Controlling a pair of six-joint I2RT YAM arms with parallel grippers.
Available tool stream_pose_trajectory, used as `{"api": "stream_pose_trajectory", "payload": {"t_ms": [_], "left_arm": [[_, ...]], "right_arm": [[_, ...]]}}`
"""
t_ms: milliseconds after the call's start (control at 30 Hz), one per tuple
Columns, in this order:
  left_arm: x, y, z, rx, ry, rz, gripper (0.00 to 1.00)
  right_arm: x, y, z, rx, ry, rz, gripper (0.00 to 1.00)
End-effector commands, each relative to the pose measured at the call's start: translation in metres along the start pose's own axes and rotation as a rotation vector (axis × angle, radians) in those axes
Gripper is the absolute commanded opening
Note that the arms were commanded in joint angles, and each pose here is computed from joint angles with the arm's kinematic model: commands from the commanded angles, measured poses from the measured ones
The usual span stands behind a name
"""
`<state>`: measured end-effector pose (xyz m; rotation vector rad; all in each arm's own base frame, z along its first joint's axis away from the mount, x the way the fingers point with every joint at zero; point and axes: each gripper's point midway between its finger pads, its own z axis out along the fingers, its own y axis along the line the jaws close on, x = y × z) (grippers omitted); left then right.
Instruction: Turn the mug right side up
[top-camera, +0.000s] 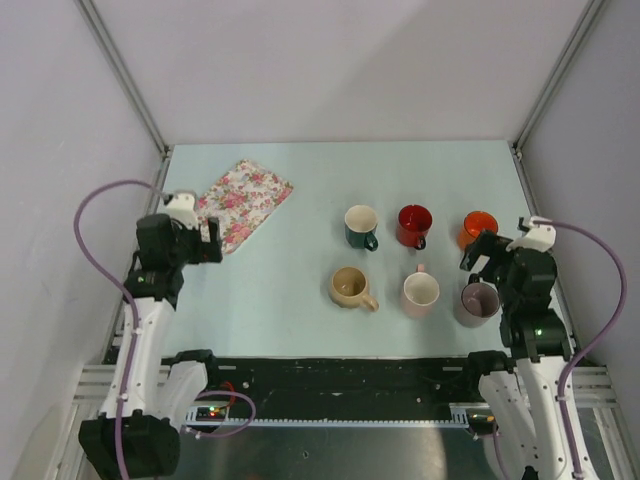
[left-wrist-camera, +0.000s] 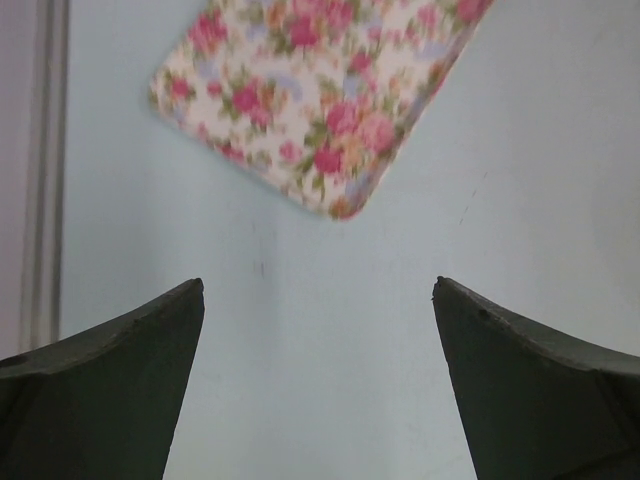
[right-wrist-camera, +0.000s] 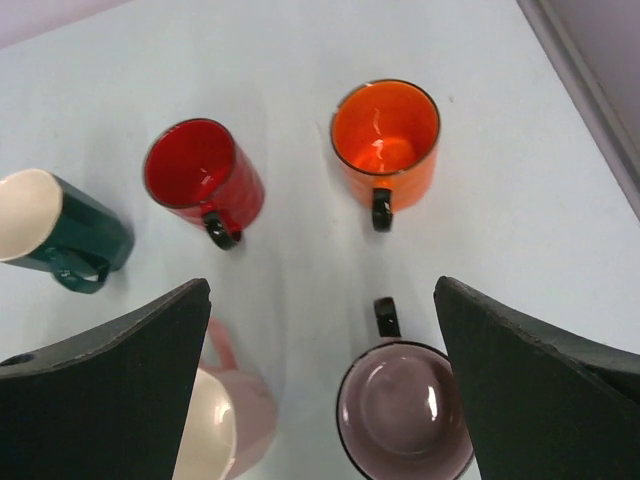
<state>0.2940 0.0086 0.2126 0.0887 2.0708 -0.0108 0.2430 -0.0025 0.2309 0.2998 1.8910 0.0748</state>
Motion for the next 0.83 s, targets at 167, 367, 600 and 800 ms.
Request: {"api": "stream_pose_trajectory", "payload": {"t_ms": [167, 367, 600, 800], "left_arm": [[0.059, 0.005, 0.003, -0.061, -0.091, -0.067, 1.00], [0.064, 0.016, 0.010, -0.137, -0.101, -0.125, 1.00], [0.065, 0.018, 0.010, -0.145, -0.106, -0.121, 1.00], [0.068, 0.018, 0.012, -0.147, -0.094, -0.123, 0.99]], "right_arm": [[0.028, -0.040, -0.016, 0.186, -0.109, 0.170, 1.00], [0.031, -0.037, -0.013, 0.184, -0.148, 0.192, 1.00], [0.040, -0.030, 0.004, 0.203, -0.111, 0.241, 0.99], [0.041, -0.034, 0.000, 0.225, -0.119, 0.242, 0.99]]}}
